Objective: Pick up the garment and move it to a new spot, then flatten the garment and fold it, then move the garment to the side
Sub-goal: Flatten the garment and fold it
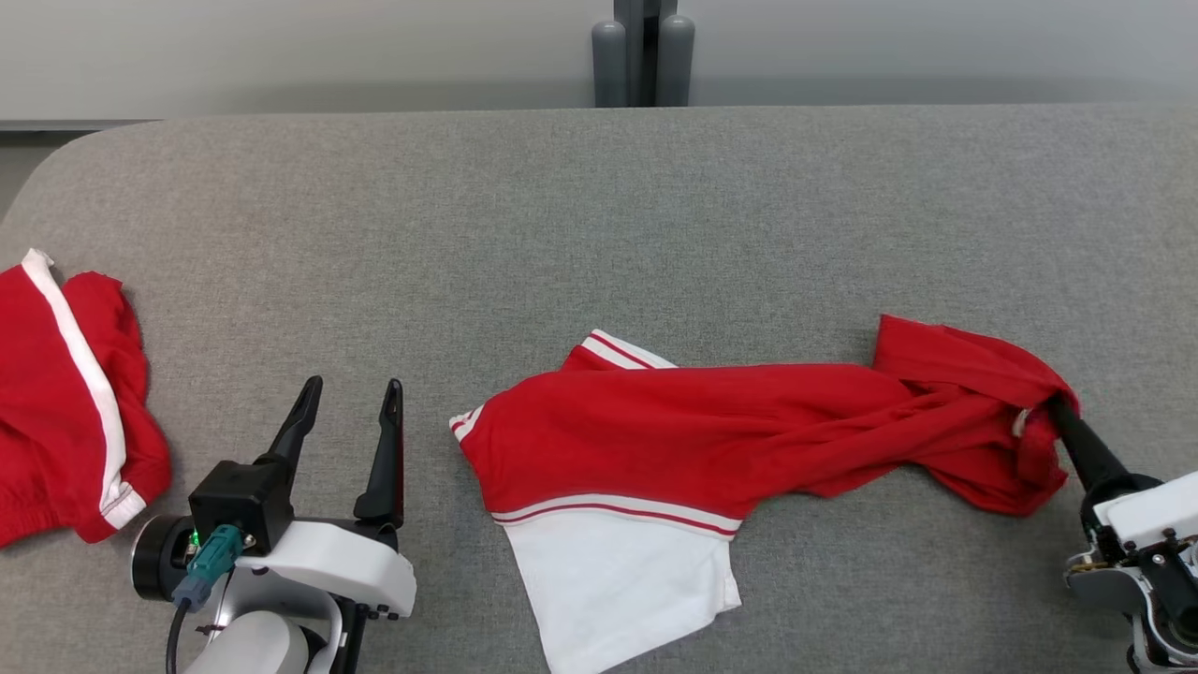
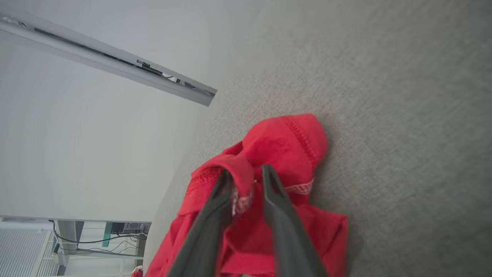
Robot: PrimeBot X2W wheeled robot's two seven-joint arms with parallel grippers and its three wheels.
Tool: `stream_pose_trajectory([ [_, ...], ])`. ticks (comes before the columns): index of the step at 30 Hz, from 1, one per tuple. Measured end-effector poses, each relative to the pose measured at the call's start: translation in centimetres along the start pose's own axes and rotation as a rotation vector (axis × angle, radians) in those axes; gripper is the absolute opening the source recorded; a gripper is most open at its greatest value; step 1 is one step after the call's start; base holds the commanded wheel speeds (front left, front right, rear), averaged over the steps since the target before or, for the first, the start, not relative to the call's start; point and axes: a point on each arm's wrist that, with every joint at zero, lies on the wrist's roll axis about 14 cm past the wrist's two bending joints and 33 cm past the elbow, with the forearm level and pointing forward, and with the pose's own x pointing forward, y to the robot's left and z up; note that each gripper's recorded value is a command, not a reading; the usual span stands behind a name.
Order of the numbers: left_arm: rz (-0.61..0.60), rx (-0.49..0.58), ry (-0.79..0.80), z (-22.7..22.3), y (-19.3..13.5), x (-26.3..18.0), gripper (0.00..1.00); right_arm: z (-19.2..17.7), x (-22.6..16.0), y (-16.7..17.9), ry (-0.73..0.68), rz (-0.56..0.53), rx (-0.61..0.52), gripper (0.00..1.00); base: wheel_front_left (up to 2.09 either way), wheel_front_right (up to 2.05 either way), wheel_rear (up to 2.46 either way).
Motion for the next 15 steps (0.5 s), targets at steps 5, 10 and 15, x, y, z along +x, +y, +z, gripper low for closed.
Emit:
stream_pose_trajectory([
  [5, -0.010, 0.005, -0.001, 0.0, -0.2, 0.3, 1.00, 2.8, -0.8, -1.9, -0.133, -0.055, 0.007, 1.00, 0.00, 0.00, 0.00],
  [10, -0.030, 0.008, -0.007, 0.2, -0.8, 0.5, 1.00, 5.6, -2.0, -2.7, -0.260, -0.086, -0.061, 1.00, 0.00, 0.00, 0.00],
  [15, -0.059, 0.021, -0.034, 1.2, -1.5, 0.7, 1.00, 9.2, -4.3, -0.1, -0.445, -0.048, -0.316, 1.00, 0.00, 0.00, 0.00],
])
